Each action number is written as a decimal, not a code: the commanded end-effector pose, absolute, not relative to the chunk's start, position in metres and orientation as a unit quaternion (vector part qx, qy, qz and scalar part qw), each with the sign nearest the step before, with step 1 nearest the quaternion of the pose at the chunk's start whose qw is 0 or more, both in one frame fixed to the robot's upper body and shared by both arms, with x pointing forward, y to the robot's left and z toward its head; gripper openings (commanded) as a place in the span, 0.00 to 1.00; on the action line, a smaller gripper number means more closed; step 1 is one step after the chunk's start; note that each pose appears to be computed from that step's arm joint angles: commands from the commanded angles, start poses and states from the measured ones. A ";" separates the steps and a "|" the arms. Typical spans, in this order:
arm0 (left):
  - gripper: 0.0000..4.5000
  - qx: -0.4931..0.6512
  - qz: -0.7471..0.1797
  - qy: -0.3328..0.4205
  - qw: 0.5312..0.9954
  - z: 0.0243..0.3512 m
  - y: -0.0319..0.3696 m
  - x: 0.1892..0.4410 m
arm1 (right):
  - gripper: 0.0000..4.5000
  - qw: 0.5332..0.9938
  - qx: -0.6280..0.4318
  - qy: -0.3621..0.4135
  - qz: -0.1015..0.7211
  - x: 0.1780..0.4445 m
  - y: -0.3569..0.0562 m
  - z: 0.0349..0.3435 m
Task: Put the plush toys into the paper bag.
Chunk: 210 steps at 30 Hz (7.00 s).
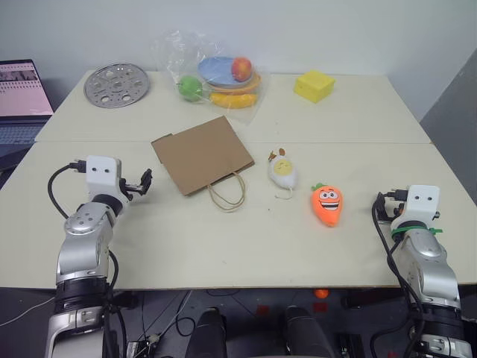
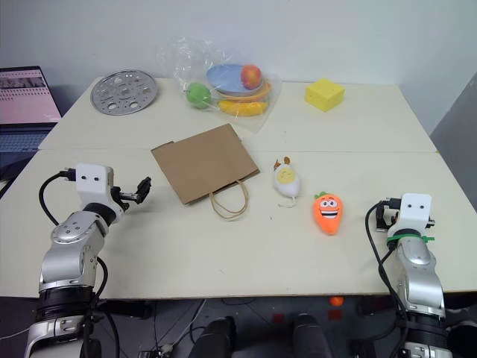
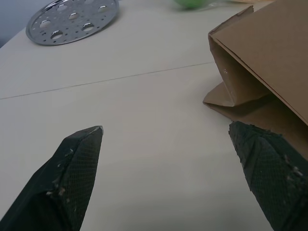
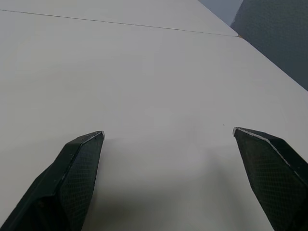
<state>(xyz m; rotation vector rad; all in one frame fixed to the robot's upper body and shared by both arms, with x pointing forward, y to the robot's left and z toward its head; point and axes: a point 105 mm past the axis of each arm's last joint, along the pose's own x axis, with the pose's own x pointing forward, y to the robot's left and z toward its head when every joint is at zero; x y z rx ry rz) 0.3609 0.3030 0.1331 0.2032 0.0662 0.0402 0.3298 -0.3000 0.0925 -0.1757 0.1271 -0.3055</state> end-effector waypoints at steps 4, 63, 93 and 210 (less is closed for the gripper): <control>0.99 0.082 -0.025 -0.010 0.996 0.158 0.293 0.351 | 1.00 0.985 -0.106 0.032 -0.136 0.330 -0.301 0.117; 0.01 0.187 -0.466 -0.026 0.865 0.131 0.130 0.320 | 1.00 0.921 -0.134 -0.030 0.364 0.258 -0.119 0.178; 0.00 0.001 -0.579 -0.013 0.815 0.269 0.147 0.319 | 0.01 0.911 -0.057 -0.030 0.407 0.348 0.005 0.164; 0.00 0.142 -0.395 -0.285 0.862 0.364 0.174 0.362 | 0.00 0.930 -0.086 0.062 0.351 0.379 0.035 0.106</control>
